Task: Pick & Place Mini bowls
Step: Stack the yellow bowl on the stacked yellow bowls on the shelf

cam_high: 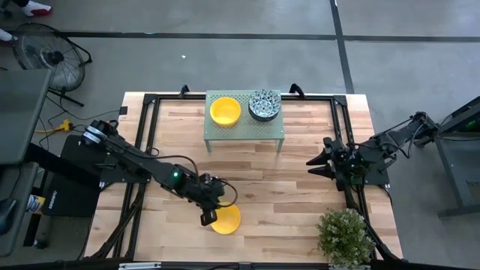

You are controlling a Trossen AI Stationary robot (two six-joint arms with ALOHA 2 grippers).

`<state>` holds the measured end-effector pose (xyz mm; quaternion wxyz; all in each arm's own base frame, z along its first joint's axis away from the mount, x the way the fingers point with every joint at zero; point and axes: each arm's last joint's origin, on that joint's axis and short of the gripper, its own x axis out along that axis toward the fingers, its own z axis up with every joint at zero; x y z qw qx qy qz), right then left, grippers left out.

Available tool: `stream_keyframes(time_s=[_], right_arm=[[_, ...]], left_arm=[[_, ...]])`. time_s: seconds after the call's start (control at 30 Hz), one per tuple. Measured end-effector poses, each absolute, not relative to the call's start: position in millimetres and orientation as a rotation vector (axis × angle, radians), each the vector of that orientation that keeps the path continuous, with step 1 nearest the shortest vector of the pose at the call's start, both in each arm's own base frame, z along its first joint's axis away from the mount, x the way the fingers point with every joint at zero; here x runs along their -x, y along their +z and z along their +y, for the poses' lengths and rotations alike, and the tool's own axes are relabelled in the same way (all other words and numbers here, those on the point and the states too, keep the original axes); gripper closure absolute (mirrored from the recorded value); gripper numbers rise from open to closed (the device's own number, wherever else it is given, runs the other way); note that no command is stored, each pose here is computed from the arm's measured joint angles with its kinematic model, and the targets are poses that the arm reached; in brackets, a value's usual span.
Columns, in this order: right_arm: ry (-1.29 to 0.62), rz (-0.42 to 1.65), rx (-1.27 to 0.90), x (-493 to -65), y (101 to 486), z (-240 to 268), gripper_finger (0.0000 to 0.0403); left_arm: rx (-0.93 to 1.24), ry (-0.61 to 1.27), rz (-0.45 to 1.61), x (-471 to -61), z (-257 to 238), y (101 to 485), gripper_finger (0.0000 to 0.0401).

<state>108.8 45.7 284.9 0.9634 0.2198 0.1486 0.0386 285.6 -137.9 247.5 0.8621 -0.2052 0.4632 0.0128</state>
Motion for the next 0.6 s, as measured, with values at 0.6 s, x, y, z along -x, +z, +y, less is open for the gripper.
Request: stream_keyframes(time_s=[0.6], right_arm=[[0.057, 0.319, -0.432, -108.2, 282.6, 44.9, 0.0270]], left_arm=[[0.517, 0.229, 1.096, -288.0, -137.7, 253.8, 0.0300]])
